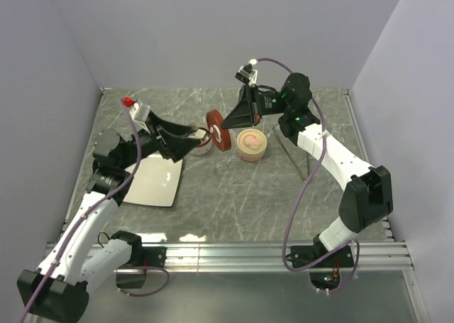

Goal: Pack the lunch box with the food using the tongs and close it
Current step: Pass the lid of the lunch box from the right arm to the left

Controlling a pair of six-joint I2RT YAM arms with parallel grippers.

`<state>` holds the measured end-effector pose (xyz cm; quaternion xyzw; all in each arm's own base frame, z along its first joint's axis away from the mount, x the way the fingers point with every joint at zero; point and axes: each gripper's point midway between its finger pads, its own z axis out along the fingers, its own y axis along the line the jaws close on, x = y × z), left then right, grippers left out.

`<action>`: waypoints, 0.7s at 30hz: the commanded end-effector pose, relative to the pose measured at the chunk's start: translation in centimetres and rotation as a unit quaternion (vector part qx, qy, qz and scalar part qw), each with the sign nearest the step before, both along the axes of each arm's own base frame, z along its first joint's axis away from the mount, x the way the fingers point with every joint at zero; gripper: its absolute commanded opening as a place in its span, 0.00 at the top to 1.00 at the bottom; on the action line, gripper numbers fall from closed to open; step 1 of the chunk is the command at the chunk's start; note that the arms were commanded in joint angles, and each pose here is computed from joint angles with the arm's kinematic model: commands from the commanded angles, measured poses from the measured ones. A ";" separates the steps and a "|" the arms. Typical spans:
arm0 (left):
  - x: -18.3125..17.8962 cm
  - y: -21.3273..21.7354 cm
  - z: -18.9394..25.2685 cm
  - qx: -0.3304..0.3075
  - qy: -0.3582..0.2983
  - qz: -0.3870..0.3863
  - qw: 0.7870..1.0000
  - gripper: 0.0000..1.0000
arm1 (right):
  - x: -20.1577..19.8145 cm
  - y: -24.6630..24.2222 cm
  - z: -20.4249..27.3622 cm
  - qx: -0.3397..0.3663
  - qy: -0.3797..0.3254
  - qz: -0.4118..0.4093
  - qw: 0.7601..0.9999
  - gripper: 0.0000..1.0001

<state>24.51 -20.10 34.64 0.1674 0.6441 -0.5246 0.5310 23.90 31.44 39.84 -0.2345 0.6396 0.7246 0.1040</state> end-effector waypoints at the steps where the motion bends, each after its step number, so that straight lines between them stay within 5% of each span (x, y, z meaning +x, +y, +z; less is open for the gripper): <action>1: 2.4 0.7 2.7 0.070 -0.131 0.106 0.983 0.18 | -0.1 -0.1 0.3 -0.001 0.026 -0.019 0.999 1.00; 11: 5.0 -2.1 -0.1 0.126 -0.058 0.112 0.984 0.22 | 2.4 0.1 -2.7 -0.008 0.144 -0.078 0.986 1.00; 21: 4.2 -5.1 -1.7 0.136 -0.036 0.061 0.988 0.24 | 4.3 -1.4 -3.7 0.011 0.185 -0.124 0.975 1.00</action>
